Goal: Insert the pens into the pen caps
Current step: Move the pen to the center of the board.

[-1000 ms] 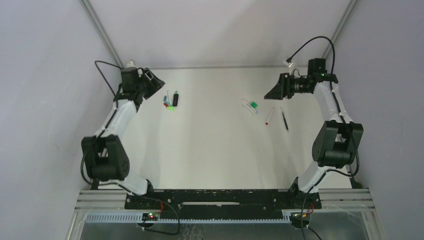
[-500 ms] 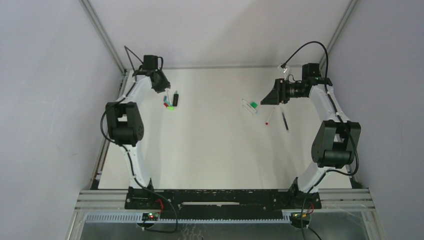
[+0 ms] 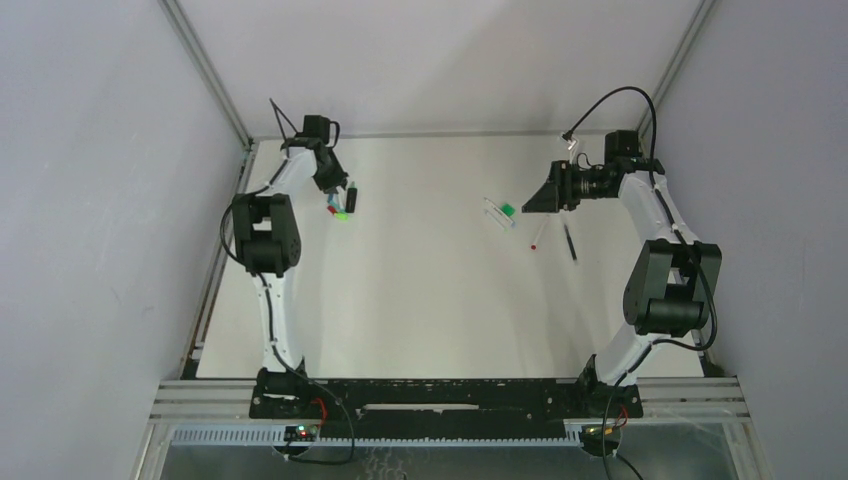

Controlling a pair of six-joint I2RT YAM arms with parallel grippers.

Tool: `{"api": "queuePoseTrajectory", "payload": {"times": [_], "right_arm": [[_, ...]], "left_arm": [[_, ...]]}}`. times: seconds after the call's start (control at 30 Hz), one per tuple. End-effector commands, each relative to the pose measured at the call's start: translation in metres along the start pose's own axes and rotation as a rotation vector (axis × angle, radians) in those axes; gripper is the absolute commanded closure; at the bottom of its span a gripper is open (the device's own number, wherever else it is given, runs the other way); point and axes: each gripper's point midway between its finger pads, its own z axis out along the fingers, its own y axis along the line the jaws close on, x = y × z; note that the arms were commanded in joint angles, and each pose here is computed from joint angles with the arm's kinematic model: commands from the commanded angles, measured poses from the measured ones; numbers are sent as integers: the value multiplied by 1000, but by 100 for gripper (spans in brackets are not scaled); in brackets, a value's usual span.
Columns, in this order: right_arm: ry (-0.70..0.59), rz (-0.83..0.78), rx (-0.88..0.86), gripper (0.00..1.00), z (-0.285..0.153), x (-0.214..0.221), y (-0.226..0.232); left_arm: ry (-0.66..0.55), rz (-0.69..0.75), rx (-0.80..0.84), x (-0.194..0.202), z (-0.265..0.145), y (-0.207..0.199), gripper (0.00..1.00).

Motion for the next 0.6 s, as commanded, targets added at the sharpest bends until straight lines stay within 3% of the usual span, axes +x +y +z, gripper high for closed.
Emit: {"api": "queuePoseTrajectory", "payload": {"times": [0.0, 0.4, 0.57], "right_arm": [[-31, -47, -5, 38, -6, -10, 6], [-44, -33, -7, 38, -10, -12, 2], [-52, -27, -9, 39, -12, -14, 2]], "left_arm": [[-20, 25, -22, -11, -3, 0, 73], [31, 6, -79, 2, 13, 10, 74], [59, -5, -82, 10, 17, 10, 79]]}}
